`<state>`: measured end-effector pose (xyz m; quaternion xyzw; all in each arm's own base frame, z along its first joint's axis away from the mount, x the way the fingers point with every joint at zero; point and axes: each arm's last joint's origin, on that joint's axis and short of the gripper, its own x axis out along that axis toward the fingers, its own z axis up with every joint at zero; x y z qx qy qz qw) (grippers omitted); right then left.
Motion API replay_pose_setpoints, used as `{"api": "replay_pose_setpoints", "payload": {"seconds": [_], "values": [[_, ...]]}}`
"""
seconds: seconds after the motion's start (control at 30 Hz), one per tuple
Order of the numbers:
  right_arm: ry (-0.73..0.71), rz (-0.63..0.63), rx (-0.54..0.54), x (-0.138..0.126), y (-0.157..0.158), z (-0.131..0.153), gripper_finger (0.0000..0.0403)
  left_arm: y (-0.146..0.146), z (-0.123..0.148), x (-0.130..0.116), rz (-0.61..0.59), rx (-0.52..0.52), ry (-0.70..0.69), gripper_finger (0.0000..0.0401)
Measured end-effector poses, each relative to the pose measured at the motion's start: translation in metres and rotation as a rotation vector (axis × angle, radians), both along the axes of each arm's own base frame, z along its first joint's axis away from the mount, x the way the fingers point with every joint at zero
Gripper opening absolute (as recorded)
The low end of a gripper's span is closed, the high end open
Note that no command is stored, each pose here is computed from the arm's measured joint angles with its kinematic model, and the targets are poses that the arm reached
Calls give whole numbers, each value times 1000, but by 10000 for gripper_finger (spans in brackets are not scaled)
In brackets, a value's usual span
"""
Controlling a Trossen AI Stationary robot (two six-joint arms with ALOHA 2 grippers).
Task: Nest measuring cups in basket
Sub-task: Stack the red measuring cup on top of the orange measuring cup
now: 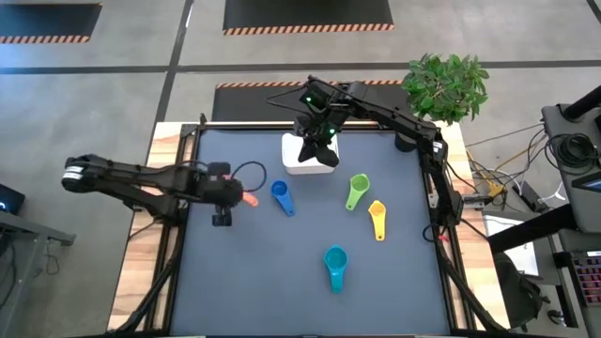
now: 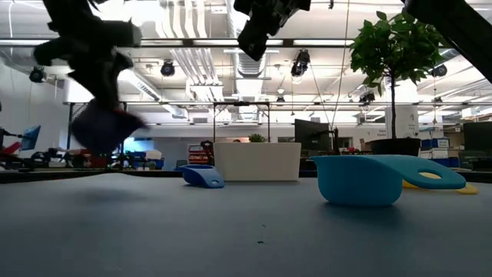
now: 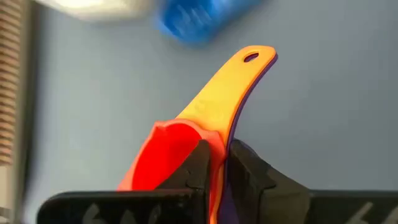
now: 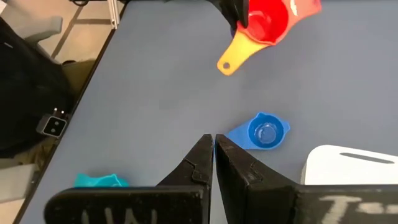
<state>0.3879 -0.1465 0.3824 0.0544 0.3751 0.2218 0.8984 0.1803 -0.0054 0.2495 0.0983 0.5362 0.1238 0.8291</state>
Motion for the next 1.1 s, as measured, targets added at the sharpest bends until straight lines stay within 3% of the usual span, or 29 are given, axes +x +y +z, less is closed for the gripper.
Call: {"api": "replay_pose_setpoints", "payload": {"seconds": [0.17,0.4,0.6,0.93,1.1], "values": [[-7,8,-7,-1,1,1,9,-22,-5,0,8,162,-168,17],[-50,18,-27,-9,4,15,9,-56,-40,1,-60,356,-252,17],[-59,8,-18,-13,6,21,9,-73,-66,-3,-117,360,-223,17],[-75,22,-13,-8,16,22,9,-86,-100,-5,-106,423,-204,17],[-80,29,-12,-6,21,23,9,-86,-113,-4,-84,440,-167,60]]}}
